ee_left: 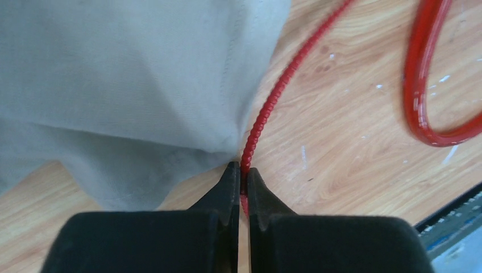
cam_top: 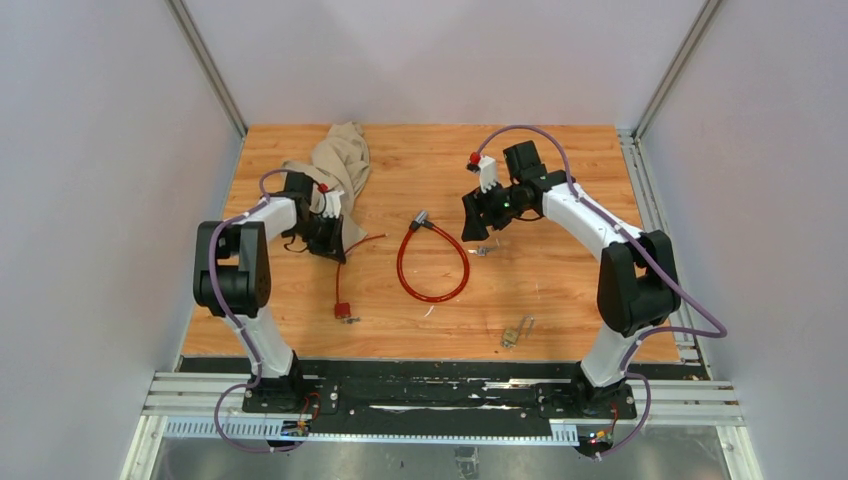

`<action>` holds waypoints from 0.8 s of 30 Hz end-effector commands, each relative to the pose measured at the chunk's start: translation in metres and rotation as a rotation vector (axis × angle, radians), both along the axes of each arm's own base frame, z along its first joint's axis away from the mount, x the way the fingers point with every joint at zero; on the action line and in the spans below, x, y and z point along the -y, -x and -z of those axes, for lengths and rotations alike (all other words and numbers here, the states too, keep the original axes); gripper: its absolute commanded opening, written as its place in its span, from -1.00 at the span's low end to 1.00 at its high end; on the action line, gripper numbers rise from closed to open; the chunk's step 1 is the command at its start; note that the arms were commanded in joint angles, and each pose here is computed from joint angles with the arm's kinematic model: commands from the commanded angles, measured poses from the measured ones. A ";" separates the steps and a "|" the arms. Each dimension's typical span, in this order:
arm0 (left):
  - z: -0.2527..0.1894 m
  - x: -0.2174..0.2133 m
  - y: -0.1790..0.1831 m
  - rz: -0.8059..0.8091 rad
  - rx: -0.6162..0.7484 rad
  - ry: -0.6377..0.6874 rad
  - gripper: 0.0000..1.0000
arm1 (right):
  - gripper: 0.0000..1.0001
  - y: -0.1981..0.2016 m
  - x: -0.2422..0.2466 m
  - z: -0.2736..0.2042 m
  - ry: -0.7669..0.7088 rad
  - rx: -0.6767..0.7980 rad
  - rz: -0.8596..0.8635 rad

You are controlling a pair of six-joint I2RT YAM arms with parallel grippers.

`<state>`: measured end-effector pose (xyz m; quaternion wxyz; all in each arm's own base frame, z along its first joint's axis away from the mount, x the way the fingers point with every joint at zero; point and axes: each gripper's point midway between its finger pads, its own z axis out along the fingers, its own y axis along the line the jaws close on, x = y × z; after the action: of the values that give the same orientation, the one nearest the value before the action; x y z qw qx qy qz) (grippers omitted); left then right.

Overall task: Lock with the key
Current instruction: Pick up the lock from the center of the board.

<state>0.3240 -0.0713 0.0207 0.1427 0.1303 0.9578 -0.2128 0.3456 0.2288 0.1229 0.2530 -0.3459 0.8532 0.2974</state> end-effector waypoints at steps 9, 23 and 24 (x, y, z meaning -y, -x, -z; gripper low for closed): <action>-0.149 0.061 -0.026 -0.039 0.271 0.416 -0.99 | 0.56 -0.026 -0.018 -0.073 -0.128 0.319 0.002; -0.335 0.079 -0.059 -0.464 0.596 0.893 -0.99 | 0.58 -0.003 -0.075 -0.128 -0.507 0.245 -0.119; -0.339 0.084 -0.057 -0.467 0.589 0.923 -0.99 | 0.56 0.001 -0.078 -0.130 -0.531 0.271 -0.133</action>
<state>0.3821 -0.1396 0.3223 0.4859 -0.0461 0.7465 -0.4523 0.3651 0.2840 0.2246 0.4024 -0.3352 0.7386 0.4245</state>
